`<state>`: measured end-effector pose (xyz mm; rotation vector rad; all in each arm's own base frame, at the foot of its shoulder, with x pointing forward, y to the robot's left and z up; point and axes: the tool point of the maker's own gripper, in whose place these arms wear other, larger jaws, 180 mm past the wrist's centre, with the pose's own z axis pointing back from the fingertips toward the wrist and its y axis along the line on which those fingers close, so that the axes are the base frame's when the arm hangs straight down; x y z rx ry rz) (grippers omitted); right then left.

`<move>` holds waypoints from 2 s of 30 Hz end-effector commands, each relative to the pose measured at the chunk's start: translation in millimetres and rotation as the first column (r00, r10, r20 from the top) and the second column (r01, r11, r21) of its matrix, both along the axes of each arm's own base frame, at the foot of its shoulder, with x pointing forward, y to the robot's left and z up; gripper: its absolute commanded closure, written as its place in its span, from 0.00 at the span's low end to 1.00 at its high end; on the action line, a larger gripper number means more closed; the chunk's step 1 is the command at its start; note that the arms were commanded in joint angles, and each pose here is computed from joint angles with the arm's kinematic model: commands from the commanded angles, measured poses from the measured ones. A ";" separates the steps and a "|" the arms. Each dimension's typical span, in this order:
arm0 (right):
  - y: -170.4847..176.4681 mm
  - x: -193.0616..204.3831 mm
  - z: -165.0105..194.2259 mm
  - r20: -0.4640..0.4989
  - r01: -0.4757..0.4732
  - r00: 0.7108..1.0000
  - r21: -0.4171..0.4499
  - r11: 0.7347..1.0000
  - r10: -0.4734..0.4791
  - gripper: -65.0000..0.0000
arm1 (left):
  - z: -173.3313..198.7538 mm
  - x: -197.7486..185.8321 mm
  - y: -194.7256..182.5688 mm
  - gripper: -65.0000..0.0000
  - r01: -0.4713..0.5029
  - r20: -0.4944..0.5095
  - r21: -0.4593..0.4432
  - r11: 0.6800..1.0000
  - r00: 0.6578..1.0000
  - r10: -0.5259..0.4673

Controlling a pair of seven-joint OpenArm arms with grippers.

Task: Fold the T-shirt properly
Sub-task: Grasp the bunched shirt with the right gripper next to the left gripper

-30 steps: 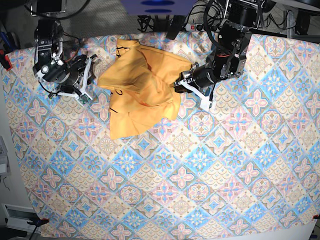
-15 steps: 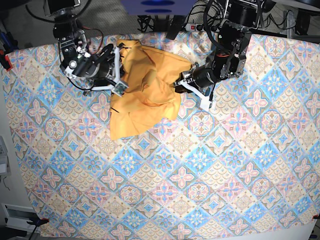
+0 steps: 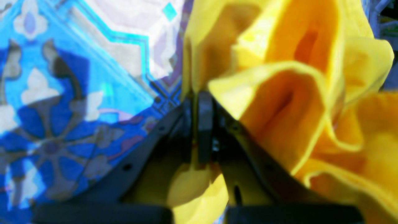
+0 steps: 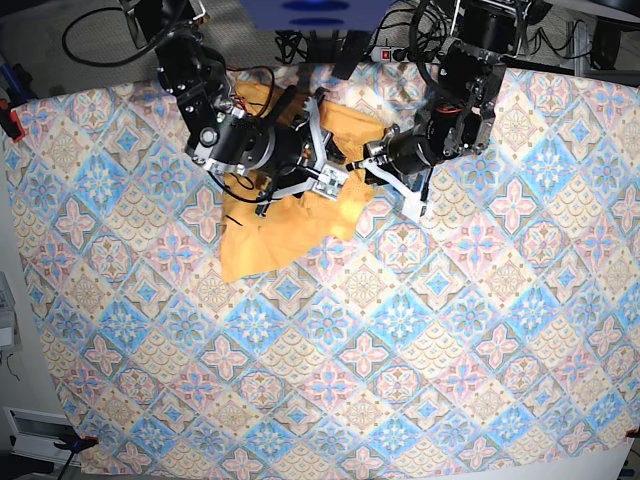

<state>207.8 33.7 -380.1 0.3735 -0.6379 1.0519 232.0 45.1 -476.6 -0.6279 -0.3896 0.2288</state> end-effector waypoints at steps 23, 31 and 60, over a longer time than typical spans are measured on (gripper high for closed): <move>26.7 -5.1 -7.9 -0.010 -0.125 0.992 -0.020 0.992 0.125 0.78 | 28.7 3.7 52.3 1.00 -0.105 0.090 0.060 0.993 0.991 0.099; 36.1 0.0 -7.4 0.008 -0.193 0.981 -0.066 0.979 0.194 0.78 | 20.8 2.0 64.0 1.00 -0.142 0.072 0.074 0.987 0.988 0.136; 26.3 12.1 -9.6 0.011 -0.139 0.990 -0.049 0.989 0.139 0.78 | 24.0 -11.9 107.9 0.54 -0.183 0.017 0.117 0.976 0.983 0.182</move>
